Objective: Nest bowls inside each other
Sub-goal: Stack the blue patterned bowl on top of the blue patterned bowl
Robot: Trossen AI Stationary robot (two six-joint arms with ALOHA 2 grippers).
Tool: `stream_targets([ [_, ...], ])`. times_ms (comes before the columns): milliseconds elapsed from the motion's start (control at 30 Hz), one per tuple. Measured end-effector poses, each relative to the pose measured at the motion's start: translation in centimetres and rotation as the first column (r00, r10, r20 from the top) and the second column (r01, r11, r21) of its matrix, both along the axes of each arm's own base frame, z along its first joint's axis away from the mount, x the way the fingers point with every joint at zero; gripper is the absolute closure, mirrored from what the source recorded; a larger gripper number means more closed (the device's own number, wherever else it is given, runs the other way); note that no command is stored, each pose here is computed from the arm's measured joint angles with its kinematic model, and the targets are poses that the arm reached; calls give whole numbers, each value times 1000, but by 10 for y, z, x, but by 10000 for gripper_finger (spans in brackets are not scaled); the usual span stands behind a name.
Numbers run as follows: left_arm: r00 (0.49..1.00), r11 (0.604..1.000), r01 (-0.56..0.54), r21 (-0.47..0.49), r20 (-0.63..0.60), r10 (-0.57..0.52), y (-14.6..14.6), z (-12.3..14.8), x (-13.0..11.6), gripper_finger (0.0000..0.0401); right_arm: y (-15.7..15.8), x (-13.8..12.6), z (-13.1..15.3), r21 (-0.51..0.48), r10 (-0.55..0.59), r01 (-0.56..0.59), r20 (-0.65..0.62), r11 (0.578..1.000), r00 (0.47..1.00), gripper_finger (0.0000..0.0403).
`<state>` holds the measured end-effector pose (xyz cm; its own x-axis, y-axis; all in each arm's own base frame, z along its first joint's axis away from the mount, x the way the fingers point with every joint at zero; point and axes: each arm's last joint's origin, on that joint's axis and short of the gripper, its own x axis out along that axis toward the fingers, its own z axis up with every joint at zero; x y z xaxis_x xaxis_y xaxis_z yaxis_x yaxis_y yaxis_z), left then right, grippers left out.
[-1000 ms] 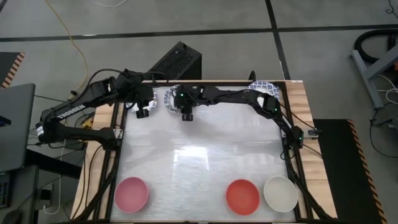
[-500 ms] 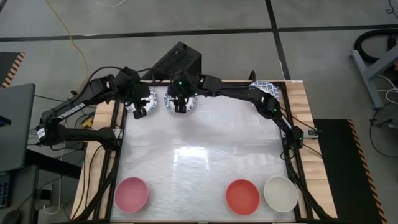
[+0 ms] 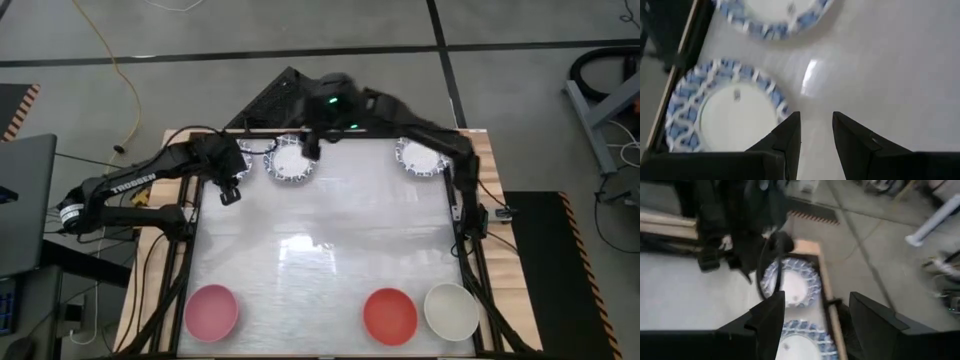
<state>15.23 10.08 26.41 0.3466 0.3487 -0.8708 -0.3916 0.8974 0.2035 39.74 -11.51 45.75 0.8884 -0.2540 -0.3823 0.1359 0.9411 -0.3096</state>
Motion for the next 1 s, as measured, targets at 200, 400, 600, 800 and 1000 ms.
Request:
stream_targets([
  [200,1000,1000,-9,16,-28,9,-2,-19,-4,298,11,-35,26,-21,-50,50,-1,999,999,159],
  [400,1000,1000,-9,28,-28,10,-4,-40,-8,298,16,-59,41,-27,-101,101,2,995,995,159],
  [600,1000,994,6,107,-21,-4,-2,-43,-7,298,15,-55,33,10,-115,116,-40,993,993,159],
  [800,999,995,-52,80,-1,53,-2,-53,-6,298,16,-56,30,21,-116,117,-76,993,990,159],
  [1000,989,988,-141,70,-39,144,2,-66,0,298,16,-56,30,23,-116,118,-76,993,990,159],
])
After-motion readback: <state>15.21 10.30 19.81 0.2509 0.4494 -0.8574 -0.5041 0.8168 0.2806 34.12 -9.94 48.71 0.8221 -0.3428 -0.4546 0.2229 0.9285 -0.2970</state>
